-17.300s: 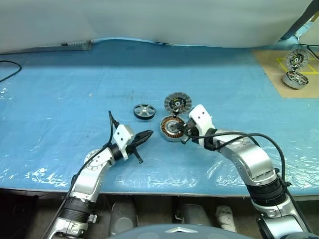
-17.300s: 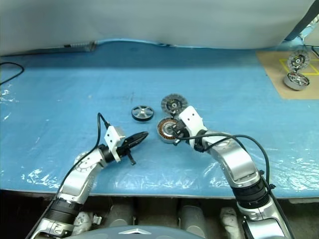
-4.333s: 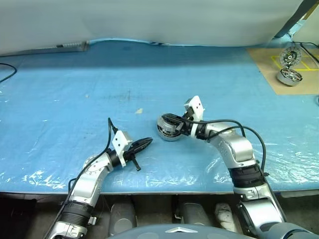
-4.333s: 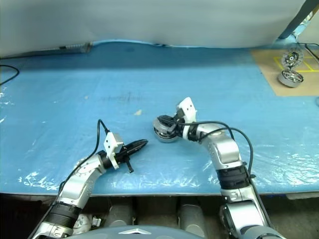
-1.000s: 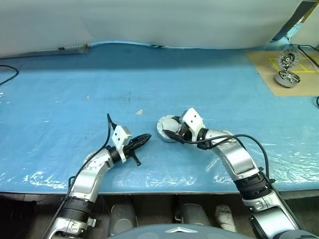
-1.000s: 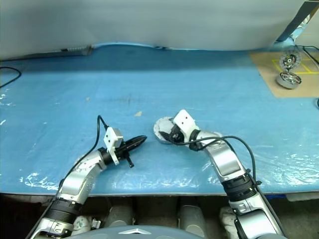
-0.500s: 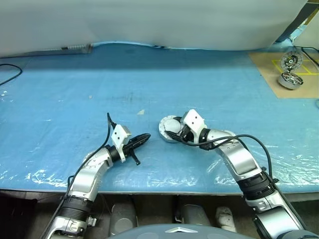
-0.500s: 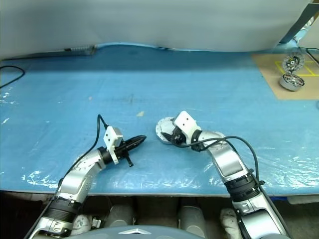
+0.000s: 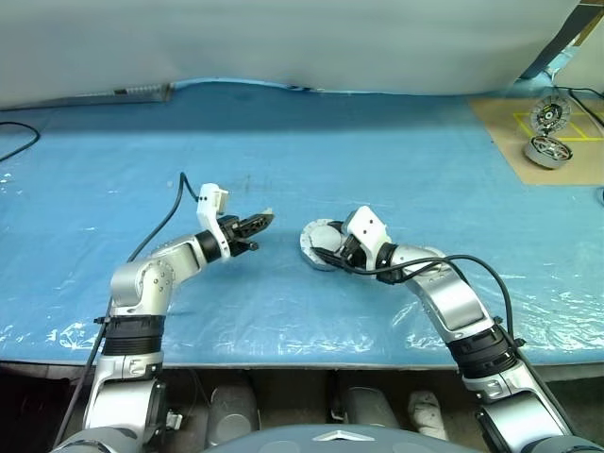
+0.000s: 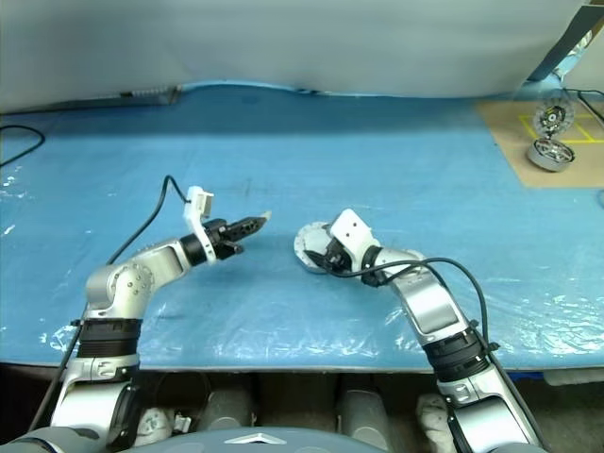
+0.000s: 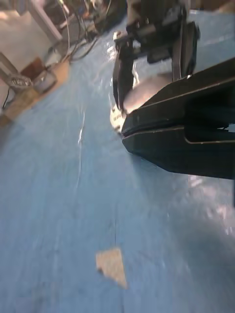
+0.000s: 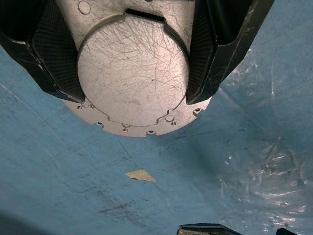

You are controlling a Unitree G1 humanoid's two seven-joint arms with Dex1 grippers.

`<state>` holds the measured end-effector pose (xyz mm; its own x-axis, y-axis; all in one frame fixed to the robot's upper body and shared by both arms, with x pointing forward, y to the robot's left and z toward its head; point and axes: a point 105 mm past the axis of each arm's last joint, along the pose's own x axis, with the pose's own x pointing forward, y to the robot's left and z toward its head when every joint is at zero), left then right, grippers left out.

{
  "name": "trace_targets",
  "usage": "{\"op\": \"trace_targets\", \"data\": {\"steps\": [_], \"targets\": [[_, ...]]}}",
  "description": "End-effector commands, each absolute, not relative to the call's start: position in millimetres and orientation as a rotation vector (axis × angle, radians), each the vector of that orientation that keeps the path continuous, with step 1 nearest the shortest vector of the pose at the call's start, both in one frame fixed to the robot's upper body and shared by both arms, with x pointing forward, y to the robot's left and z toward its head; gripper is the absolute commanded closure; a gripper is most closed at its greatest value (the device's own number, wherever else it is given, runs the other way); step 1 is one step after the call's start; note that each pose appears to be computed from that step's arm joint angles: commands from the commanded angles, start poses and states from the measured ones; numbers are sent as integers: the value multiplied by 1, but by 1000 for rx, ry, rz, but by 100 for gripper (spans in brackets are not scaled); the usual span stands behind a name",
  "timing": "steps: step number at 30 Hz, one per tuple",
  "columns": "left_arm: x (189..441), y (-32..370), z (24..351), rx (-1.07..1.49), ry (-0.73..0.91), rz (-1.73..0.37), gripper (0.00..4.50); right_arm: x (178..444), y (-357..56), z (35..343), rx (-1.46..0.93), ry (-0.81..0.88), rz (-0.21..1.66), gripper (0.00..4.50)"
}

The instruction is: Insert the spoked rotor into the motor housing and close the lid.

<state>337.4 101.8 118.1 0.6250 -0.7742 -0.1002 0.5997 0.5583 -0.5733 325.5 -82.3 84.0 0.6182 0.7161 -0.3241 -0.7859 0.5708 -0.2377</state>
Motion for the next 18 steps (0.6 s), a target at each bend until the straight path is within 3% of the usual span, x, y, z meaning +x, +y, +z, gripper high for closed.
{"op": "trace_targets", "data": {"steps": [1, 18], "targets": [[336, 87, 131, -573, 380, -898, 450, 321, -95, 51, -370, 349, 853, 155], [328, 53, 89, -466, 580, -903, 450, 321, -94, 50, -365, 349, 846, 155]]}}
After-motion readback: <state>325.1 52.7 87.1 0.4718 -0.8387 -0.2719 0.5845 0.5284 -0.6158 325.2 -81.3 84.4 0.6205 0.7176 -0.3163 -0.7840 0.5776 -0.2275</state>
